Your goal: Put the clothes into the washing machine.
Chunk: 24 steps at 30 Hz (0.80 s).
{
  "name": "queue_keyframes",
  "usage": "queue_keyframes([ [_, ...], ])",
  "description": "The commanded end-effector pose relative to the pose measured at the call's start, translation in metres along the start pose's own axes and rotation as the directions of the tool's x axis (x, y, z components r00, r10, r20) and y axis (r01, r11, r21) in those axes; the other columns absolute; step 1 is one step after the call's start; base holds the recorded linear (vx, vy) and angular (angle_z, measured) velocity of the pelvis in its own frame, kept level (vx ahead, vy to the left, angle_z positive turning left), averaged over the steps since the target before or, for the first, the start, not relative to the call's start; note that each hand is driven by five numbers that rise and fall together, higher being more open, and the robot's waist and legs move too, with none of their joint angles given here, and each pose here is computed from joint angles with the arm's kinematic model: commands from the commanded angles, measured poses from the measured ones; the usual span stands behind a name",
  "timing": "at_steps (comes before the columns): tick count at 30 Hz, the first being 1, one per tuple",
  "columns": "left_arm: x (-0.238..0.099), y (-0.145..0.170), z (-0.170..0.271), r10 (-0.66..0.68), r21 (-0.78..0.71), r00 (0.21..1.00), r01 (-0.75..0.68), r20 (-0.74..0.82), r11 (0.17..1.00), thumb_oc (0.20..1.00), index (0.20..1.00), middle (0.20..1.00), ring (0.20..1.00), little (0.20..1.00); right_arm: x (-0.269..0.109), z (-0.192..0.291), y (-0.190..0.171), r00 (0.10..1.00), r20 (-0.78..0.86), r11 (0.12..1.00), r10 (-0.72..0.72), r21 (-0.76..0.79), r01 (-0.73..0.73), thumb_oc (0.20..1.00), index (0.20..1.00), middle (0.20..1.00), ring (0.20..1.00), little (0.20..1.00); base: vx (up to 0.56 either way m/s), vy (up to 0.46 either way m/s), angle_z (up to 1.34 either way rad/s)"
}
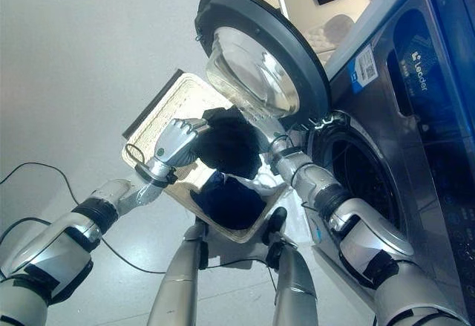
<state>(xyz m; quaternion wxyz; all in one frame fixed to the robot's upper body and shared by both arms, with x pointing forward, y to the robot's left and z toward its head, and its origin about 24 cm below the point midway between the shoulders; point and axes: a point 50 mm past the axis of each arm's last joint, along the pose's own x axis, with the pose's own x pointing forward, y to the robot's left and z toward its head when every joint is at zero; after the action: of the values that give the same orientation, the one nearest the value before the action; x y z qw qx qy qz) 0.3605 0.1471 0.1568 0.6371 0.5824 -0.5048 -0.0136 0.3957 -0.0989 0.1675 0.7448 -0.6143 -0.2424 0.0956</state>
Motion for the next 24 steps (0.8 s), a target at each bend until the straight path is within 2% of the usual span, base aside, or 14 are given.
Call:
queue_keyframes([
  [1, 0.043, 0.008, 0.034, 0.179, -0.130, 0.979, -0.165, 0.102, 0.978, 0.200, 0.200, 0.200, 0.200, 0.200, 0.009, 0.013, -0.011, 0.994, 0.077, 0.995, 0.073, 0.059, -0.078, 1.000, 1.000, 1.000, 1.000, 1.000, -0.01, 0.007, 0.06],
  [8, 0.056, 0.008, 0.040, 0.145, -0.106, 0.977, -0.129, 0.159, 0.986, 0.200, 0.200, 0.200, 0.200, 0.200, 0.007, 0.030, 0.008, 0.969, 0.137, 0.961, 0.204, 0.159, -0.225, 1.000, 1.000, 1.000, 1.000, 1.000, 0.00, 0.005, 0.02],
  [20, 0.067, 0.010, 0.048, 0.124, -0.128, 0.969, -0.098, 0.213, 0.987, 0.200, 0.200, 0.200, 0.200, 0.200, 0.010, 0.040, 0.003, 0.978, 0.146, 0.954, 0.146, 0.242, -0.179, 1.000, 1.000, 1.000, 1.000, 1.000, 0.00, 0.000, 0.00],
  [24, 0.066, 0.010, 0.047, 0.143, -0.144, 0.968, -0.115, 0.205, 0.983, 0.200, 0.200, 0.200, 0.200, 0.200, 0.009, 0.032, 0.002, 0.987, 0.100, 0.906, 0.126, 0.393, -0.156, 1.000, 1.000, 1.000, 1.000, 1.000, 0.00, 0.000, 0.00],
])
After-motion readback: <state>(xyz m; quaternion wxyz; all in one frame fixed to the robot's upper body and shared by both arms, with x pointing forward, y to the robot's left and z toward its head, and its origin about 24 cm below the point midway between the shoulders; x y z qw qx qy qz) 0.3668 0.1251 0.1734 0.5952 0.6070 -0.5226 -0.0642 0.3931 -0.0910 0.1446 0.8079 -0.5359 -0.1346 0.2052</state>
